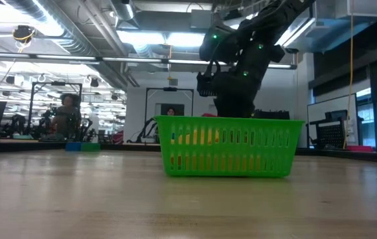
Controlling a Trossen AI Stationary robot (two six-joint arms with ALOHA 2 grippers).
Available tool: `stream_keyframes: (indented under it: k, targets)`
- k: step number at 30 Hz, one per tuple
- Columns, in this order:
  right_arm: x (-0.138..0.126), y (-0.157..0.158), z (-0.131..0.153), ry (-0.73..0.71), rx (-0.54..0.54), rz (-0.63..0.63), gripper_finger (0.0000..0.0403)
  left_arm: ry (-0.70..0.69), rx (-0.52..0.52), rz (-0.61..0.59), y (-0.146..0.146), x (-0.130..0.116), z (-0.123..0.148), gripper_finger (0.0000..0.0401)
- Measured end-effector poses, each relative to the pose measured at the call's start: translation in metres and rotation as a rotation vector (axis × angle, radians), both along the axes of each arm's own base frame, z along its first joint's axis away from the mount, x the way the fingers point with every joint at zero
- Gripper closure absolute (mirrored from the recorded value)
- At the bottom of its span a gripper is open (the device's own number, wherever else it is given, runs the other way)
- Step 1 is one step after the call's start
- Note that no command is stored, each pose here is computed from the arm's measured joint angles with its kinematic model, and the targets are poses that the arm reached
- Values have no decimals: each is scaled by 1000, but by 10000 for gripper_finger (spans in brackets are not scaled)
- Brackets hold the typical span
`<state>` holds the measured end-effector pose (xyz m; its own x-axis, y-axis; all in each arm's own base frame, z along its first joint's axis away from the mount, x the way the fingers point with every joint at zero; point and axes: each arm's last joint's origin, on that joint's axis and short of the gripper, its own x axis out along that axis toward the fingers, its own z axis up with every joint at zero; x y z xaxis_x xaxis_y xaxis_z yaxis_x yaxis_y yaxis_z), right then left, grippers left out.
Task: Sort & place blocks by color
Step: Put the right blue game piece into the red basket, then put the top blue game piece into the red basket
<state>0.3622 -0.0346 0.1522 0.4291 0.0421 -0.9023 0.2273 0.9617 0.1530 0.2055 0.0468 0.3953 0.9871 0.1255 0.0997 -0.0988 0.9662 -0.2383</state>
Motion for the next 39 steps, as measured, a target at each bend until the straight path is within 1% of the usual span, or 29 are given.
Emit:
stream_keyframes:
  k: [3, 9, 11, 15, 18, 22, 29, 31, 34, 39]
  targets:
    - [0, 0, 0, 1, -24, 23, 259, 0, 0, 0, 0, 0, 0, 211]
    - [0, -1, 0, 2, -25, 21, 256, 0, -1, 0, 0, 0, 0, 211]
    - [0, -1, 0, 2, -26, 20, 240, 0, 0, 0, 0, 0, 0, 211]
    - [-1, 0, -2, 13, -21, 22, 195, 0, 0, 0, 0, 0, 0, 211]
    - [-1, 0, -2, 12, -20, 24, 177, 0, 0, 0, 0, 0, 0, 211]
    - [-1, 0, -2, 10, -19, 24, 167, 0, 0, 0, 0, 0, 0, 211]
    - [-2, 0, 0, 35, -14, 26, 164, 0, 0, 0, 0, 0, 0, 211]
    - [-1, 0, 4, 45, -15, 33, 163, 0, 0, 0, 0, 0, 0, 211]
    - [0, 0, 14, 46, -37, 82, 163, 0, 0, 0, 0, 0, 0, 211]
    - [-9, 0, 43, 0, -71, 139, 163, 1, 1, -3, 0, 0, 0, 211]
